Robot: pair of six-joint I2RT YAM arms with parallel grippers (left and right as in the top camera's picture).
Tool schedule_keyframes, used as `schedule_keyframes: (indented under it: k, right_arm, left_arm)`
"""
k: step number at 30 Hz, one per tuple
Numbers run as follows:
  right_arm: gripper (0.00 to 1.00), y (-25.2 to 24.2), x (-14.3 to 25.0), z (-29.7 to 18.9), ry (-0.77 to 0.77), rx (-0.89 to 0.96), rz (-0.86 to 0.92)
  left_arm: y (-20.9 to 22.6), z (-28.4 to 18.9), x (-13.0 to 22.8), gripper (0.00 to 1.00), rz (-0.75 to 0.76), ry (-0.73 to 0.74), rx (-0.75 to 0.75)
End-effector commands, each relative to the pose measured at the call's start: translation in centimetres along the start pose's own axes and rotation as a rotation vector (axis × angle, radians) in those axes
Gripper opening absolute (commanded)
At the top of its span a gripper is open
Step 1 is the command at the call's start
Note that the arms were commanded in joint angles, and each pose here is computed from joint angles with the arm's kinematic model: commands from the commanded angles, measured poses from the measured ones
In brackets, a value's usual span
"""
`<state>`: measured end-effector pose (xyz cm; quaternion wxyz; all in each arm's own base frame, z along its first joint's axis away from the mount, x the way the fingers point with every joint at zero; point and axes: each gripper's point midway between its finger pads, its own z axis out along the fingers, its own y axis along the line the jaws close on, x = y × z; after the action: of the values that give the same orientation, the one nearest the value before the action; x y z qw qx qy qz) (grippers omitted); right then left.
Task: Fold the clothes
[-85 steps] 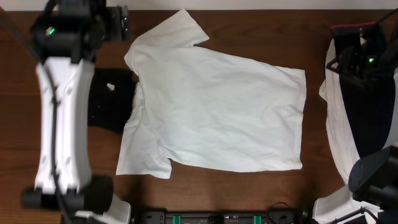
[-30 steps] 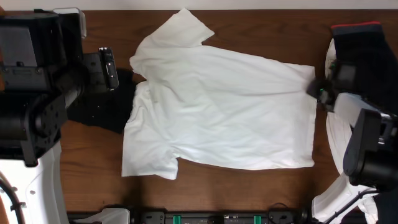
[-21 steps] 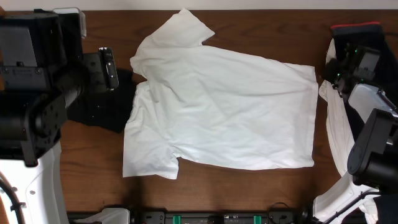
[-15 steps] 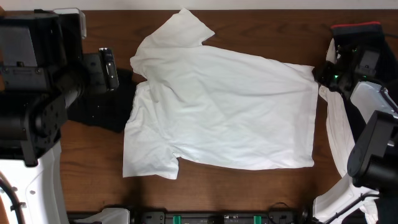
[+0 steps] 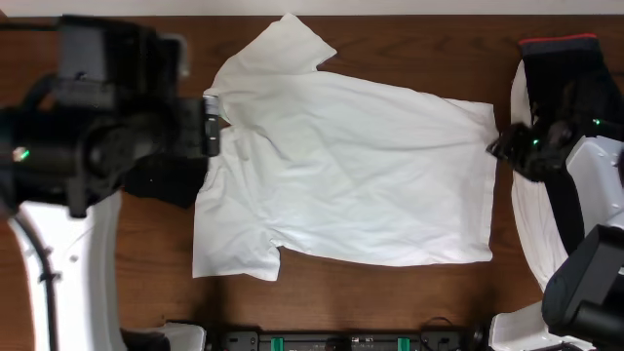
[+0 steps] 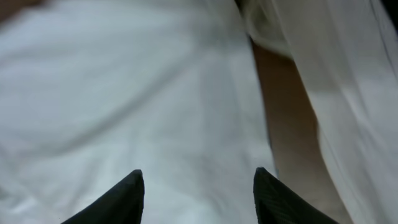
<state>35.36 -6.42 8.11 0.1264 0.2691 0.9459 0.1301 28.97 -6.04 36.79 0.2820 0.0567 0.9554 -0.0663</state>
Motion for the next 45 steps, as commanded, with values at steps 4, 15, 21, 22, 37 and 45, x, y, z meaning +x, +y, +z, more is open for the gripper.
schedule_keyframes:
  k: [4, 15, 21, 22, 37, 45]
  right_arm:
    - [0.57, -3.4, 2.7, 3.2, 0.064, 0.131, 0.06]
    - [0.39, -4.6, 4.3, 7.1, 0.012, 0.093, 0.102]
    - [0.02, 0.7, 4.5, 7.1, 0.042, -0.21, 0.026]
    - [0.01, 2.0, 4.6, 6.8, 0.048, -0.28, -0.003]
    - [0.04, 12.4, 8.6, 6.6, 0.081, -0.537, -0.375]
    - [0.4, 9.3, 3.7, 5.2, -0.017, -0.499, -0.255]
  left_arm:
    - [-3.4, 1.2, 0.1, 0.83, 0.117, 0.035, 0.074]
    - [-3.7, 1.4, 0.1, 0.82, 0.125, 0.039, 0.08]
    - [-3.7, 1.4, -0.3, 0.82, 0.125, 0.023, 0.081]
    - [-3.8, 1.4, -0.4, 0.82, 0.125, 0.02, 0.082]
    - [-3.9, 1.5, -1.1, 0.82, 0.113, -0.004, 0.085]
    - [-1.3, 1.6, -0.2, 0.82, 0.108, 0.032, -0.061]
